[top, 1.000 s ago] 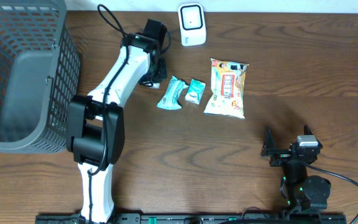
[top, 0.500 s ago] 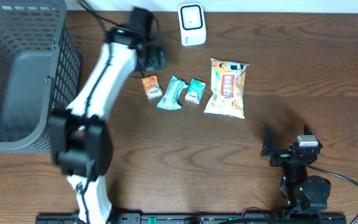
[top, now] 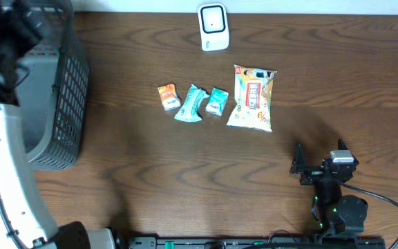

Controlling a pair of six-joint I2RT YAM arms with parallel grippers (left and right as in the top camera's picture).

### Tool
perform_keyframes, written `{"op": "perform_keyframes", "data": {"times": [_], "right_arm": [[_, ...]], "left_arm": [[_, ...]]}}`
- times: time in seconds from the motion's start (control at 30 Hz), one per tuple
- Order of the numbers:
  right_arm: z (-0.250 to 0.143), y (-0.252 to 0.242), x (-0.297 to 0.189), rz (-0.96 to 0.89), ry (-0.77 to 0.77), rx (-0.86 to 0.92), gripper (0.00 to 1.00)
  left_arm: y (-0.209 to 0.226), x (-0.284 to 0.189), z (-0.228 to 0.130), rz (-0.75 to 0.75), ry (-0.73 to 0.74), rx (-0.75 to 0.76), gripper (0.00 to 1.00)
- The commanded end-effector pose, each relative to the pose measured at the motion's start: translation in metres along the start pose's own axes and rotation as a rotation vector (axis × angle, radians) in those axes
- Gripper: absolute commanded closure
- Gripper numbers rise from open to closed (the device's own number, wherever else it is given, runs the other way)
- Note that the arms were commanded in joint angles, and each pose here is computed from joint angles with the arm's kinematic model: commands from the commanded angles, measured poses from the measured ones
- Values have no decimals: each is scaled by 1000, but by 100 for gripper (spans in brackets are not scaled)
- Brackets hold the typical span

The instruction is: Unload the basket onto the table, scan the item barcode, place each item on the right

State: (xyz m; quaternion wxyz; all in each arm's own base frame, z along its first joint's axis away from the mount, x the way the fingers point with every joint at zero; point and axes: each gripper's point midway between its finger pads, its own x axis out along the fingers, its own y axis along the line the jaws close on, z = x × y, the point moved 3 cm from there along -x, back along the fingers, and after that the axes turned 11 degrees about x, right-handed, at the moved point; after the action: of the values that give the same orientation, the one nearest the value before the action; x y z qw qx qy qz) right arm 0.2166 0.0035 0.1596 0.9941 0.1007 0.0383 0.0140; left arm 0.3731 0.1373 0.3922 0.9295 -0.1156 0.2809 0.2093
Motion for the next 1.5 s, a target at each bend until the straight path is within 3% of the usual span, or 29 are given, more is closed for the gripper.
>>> {"op": "perform_keyframes", "data": {"times": [0.0,0.23,0.4,0.73,1.03,1.13,1.47], "right_arm": [[-1,3,0,15,5,6,1],[-1,3,0,15,5,6,1],[-1,3,0,15,5,6,1],[-1,3,0,15,5,6,1],[-1,3,0,15,5,6,1],[-1,3,0,15,5,6,1],[-1,3,0,15,5,6,1]], "left_arm": [[53,25,-32,123,165,-41,2],[99,67,-98,181,495,26,2],[80,92,-138,-46,677,67,2],[76,126,-216,-183,1033,53,2],[76,149,-258,-236,1176,33,1],[85,151,-266,-186,1211,62,25],[99,152,-279,-71,1245,70,25]]}}
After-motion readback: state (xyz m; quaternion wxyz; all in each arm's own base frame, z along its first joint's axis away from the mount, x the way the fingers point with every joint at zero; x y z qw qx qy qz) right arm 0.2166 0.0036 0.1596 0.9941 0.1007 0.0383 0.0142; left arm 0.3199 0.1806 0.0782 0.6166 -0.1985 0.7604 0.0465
